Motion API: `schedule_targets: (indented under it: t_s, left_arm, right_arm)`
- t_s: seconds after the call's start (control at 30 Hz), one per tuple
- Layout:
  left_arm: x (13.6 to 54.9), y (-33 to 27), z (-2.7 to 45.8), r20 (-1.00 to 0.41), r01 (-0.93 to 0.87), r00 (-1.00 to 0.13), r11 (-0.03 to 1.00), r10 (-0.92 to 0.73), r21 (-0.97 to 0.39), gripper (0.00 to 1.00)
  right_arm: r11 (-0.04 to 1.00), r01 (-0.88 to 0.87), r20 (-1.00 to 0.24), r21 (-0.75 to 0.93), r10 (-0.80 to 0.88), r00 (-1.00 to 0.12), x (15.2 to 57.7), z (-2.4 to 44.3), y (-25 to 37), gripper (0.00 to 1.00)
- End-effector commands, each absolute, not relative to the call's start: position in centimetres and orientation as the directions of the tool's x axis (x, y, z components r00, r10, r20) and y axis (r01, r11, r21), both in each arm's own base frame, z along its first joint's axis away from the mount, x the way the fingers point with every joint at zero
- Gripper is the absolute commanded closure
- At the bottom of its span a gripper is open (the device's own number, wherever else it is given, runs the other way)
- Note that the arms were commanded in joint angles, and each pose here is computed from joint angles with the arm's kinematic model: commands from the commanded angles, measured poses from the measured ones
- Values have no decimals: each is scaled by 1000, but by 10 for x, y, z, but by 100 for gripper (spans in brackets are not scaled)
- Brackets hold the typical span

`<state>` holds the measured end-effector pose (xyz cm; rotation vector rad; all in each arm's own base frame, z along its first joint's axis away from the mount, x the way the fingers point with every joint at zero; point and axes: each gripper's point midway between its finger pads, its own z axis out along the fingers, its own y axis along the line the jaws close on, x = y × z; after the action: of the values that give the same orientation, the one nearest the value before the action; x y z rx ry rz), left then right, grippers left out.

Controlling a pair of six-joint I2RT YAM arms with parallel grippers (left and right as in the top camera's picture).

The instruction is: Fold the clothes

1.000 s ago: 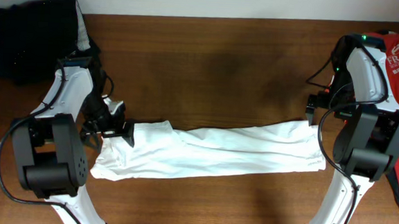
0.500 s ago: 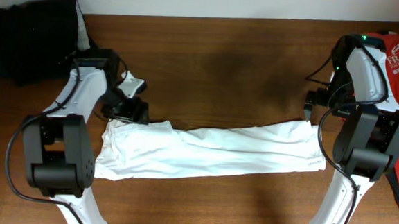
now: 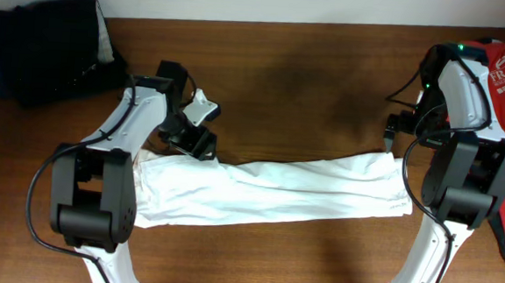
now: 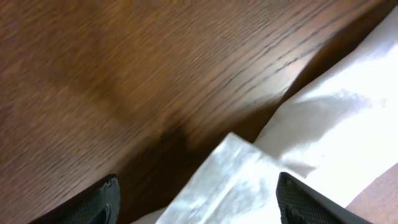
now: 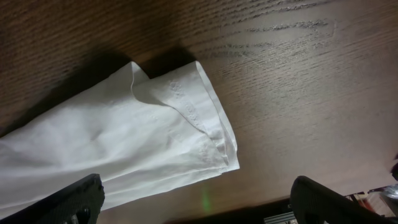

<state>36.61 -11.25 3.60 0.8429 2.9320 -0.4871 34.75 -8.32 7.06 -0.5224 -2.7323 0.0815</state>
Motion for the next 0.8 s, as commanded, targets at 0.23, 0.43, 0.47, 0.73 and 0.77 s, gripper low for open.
schedule_targets:
  t_s: [0.23,0.43,0.47,0.73,0.77]
  left_arm:
    - [357,-134,24,-144,534,-838,739,526,-412,44]
    - [357,-134,24,-143,533,-839,739,525,-412,97]
    - [357,-133,24,-141,532,-839,739,525,-413,100]
    - [353,-135,35,-116,509,-849,741,515,-438,67]
    - [353,-140,40,-109,478,-866,745,487,-466,34]
  right_arm:
    - [928,353,323,-116,372,-870,351,72,-81,1]
    - [928,353,324,-116,372,-870,351,72,-81,1]
    - [928,353,323,-116,372,-870,351,72,-81,1]
    - [928,353,323,-117,372,-870,351,72,-82,1]
    - [928,353,323,-117,372,-870,351,72,-82,1]
